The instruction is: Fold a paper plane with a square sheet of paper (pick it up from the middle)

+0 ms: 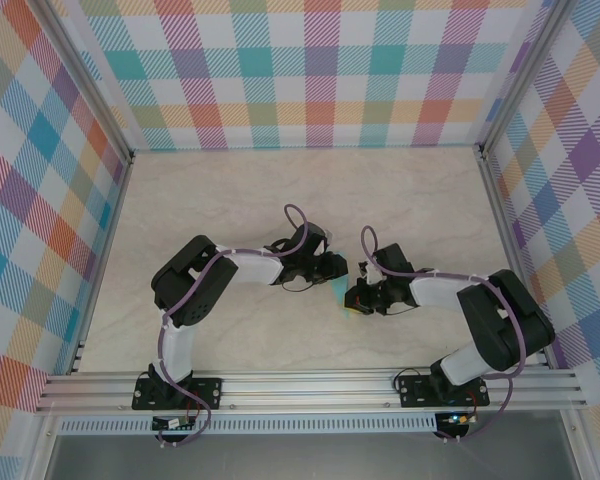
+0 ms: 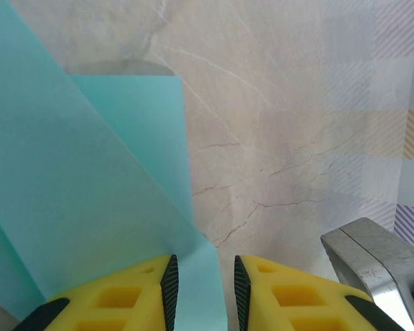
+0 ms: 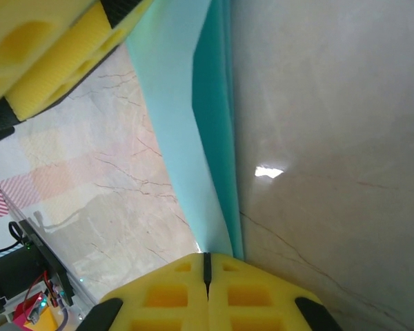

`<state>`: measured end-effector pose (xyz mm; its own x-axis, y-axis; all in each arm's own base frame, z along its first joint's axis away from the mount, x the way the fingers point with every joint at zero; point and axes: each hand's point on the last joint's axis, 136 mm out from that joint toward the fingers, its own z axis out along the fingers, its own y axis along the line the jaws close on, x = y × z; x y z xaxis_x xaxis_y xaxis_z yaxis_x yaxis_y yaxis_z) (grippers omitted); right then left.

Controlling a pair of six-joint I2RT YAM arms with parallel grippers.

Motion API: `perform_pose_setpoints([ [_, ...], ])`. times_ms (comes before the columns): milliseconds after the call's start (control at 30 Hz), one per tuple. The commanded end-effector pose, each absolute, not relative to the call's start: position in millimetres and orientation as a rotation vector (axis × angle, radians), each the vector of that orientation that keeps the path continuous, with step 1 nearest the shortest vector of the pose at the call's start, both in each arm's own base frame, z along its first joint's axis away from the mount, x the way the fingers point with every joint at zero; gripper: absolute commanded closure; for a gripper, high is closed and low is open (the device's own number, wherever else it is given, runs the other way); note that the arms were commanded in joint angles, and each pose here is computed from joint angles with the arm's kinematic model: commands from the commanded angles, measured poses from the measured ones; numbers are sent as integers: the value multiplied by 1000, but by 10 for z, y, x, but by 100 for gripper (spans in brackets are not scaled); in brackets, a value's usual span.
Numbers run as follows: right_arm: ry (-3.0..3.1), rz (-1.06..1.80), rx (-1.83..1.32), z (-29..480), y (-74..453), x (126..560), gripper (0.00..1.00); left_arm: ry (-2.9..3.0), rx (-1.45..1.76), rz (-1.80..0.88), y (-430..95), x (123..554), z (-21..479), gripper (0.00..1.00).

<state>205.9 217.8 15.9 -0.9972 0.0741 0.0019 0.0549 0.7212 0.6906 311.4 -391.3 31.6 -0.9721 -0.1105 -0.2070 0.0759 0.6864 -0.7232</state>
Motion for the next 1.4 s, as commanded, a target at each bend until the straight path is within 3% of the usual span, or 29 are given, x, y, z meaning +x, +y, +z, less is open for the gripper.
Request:
perform_pose_setpoints([
  [0,3012,1077,138,-76,2037,1809,95,2829,-114,-984,-3631,2938,-144,70],
  [300,3056,997,142,-89,1935,1728,96,2848,-125,-962,-3606,2928,-180,70],
  [767,2805,1268,25,617,2287,2072,95,2871,-125,-959,-3613,2910,-223,70],
  [1000,2850,1348,-7,484,2421,2020,95,2876,-118,-961,-3620,2905,-221,70],
  [1367,2976,1125,39,115,2182,1861,95,2884,-114,-951,-3615,2904,-243,70],
])
